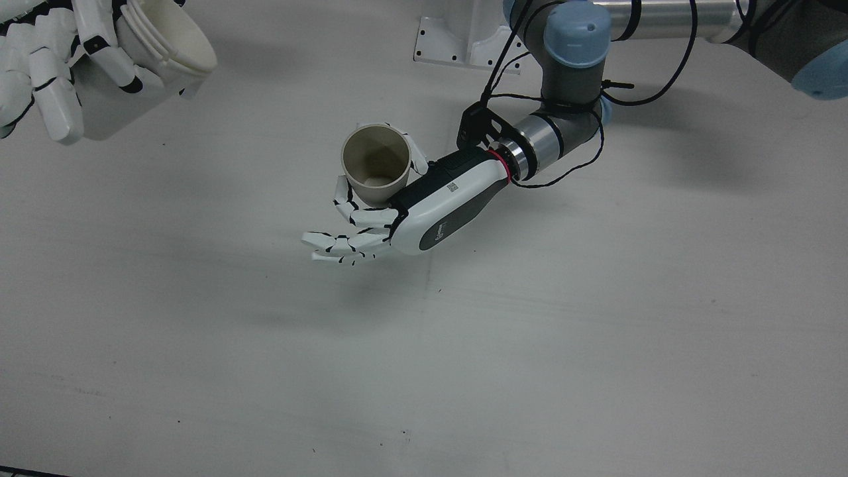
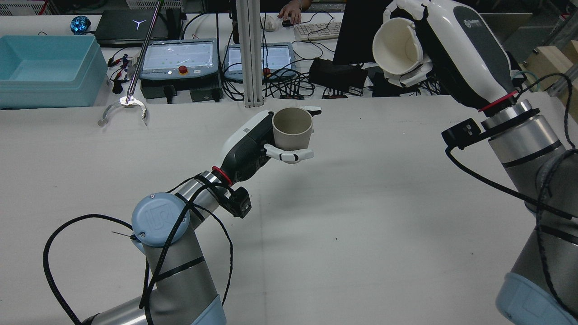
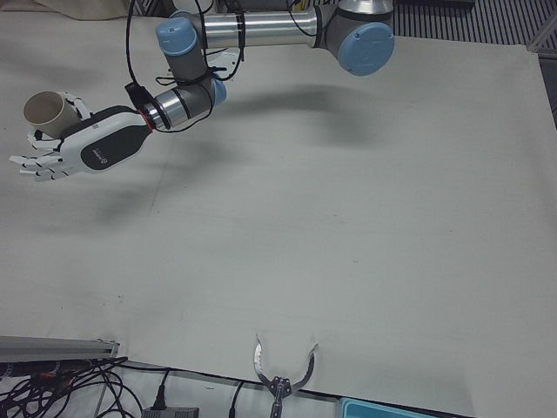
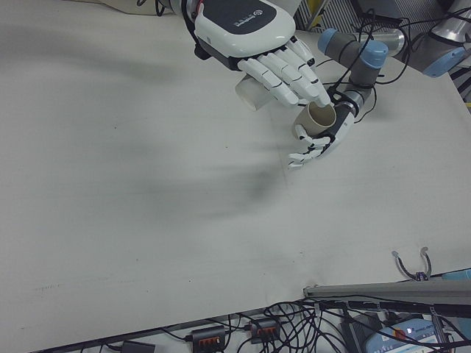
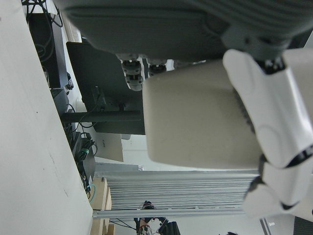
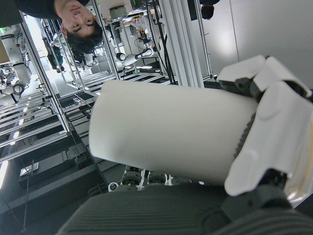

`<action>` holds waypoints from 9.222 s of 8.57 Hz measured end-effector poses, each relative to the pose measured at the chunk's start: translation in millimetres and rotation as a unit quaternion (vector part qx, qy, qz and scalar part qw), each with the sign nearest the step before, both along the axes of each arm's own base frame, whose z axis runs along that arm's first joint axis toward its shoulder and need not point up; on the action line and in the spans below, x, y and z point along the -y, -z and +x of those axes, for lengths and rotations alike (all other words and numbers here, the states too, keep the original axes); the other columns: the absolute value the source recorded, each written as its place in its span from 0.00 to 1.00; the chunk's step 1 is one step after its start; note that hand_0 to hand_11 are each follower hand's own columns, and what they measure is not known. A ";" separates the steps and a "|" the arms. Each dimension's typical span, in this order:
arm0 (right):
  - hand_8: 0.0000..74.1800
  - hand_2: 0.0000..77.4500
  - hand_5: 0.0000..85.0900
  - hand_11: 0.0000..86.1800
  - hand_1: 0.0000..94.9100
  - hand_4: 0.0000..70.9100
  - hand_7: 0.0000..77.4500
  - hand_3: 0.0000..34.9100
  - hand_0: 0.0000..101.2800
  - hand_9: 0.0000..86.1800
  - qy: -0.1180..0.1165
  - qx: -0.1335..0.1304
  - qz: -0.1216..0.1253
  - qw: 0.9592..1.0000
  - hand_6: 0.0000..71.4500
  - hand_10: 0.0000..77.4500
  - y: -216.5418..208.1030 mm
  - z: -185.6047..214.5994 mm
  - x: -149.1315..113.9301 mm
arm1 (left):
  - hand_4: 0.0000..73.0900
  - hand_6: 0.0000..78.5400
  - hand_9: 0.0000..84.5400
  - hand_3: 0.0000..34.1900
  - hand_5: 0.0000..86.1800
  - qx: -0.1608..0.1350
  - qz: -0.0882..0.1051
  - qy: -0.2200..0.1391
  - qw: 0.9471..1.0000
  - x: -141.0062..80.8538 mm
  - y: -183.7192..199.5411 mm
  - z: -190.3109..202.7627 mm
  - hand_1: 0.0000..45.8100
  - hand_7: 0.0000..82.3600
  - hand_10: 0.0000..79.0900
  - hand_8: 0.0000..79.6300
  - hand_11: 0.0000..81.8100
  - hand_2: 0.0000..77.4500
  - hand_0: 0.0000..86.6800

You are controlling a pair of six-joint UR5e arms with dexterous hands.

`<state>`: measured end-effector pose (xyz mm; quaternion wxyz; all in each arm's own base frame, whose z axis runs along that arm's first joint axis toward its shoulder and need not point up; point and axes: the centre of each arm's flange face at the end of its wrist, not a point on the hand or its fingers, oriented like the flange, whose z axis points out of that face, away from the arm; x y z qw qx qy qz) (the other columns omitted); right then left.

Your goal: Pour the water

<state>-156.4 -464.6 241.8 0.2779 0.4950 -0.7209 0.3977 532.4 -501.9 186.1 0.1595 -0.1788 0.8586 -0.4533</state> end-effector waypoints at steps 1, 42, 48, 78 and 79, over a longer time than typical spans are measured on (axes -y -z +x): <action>0.05 0.62 0.76 0.12 0.16 0.29 0.21 0.00 0.47 0.09 -0.003 0.016 0.000 1.000 0.15 0.08 0.1 10.2 2.3 | 0.57 0.19 0.22 0.00 0.58 0.000 0.000 0.004 1.000 3.6 -0.5 -4.6 0.25 0.28 0.12 0.13 0.17 0.47 0.54; 0.04 0.51 0.77 0.13 0.18 0.32 0.14 0.00 0.45 0.09 0.010 0.345 -0.207 0.916 0.08 0.08 -273.8 132.1 -4.1 | 0.25 0.00 0.02 0.00 0.03 0.052 -0.233 0.215 0.947 2.7 -573.8 -338.1 0.02 0.02 0.00 0.01 0.02 0.02 0.55; 0.11 0.42 0.77 0.21 0.14 0.32 0.18 0.00 0.42 0.17 0.126 0.426 -0.272 0.854 0.10 0.15 -329.4 1.3 3.3 | 0.25 0.02 0.02 0.00 0.05 0.035 -0.218 0.213 0.952 6.9 -483.3 -366.9 0.08 0.04 0.01 0.01 0.03 0.02 0.56; 0.11 0.02 0.01 0.20 0.09 0.07 0.08 0.00 0.44 0.14 0.147 0.455 -0.241 0.844 0.06 0.14 -556.9 -22.8 2.2 | 0.21 0.01 0.02 0.00 0.01 0.033 -0.186 0.219 0.957 4.3 -439.2 -376.0 0.12 0.02 0.01 0.00 0.03 0.02 0.56; 0.09 0.02 0.01 0.18 0.09 0.07 0.08 0.00 0.44 0.13 0.150 0.459 -0.238 0.843 0.06 0.14 -552.9 -20.7 0.1 | 0.23 0.01 0.02 0.00 0.04 0.032 -0.185 0.219 0.958 4.3 -437.7 -376.5 0.12 0.02 0.01 0.00 0.03 0.02 0.56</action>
